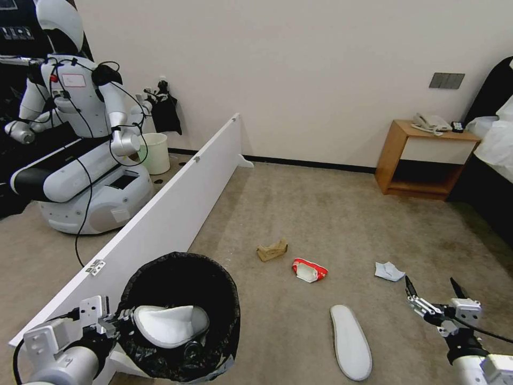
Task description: Pick up the trash bin, then pick up the garbage from the floor and place it into the trash bin.
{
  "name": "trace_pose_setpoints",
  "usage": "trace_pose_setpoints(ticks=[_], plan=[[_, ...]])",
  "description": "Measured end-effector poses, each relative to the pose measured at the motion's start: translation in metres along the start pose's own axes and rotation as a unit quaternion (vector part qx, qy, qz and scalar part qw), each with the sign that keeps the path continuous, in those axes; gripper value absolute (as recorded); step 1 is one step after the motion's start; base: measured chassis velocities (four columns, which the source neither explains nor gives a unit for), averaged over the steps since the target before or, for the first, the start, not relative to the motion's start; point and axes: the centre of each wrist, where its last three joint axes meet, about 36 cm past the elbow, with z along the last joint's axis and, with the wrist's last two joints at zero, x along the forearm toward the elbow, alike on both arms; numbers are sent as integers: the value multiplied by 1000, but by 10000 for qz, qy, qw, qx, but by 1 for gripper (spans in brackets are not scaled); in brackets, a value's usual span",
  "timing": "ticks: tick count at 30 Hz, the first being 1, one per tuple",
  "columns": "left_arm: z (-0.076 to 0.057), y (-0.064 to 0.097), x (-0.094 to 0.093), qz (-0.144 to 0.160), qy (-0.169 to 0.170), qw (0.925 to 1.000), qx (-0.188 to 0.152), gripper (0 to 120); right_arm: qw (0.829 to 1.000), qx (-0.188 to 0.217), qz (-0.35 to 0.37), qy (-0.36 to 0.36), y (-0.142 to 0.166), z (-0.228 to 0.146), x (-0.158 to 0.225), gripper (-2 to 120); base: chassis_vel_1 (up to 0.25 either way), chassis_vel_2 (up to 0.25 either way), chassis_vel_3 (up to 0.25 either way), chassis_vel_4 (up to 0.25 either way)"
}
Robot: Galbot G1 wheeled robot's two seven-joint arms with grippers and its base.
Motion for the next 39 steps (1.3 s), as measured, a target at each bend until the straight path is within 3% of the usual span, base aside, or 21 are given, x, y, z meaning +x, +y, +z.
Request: trace_pose_setpoints(ticks=[12, 19, 28, 39], plan=[[-5, 6, 6, -36, -79, 9999, 56, 1, 9885, -306, -954, 1136, -37, 10, -45, 100, 0, 0, 0, 0], [-8, 8, 9, -50, -135, 9999, 74, 1, 9735, -654, -1374, 1707, -63, 55, -62, 100, 0, 0, 0, 0], [-7, 8, 8, -81, -112, 9999, 75, 1, 9580, -1390, -1257, 2173, -66, 96, -57, 100, 0, 0, 0, 0], [-7, 8, 12, -97, -112, 9999, 54, 1, 9470, -1751, -1065, 2473, -56, 125, -61, 100, 0, 0, 0, 0]])
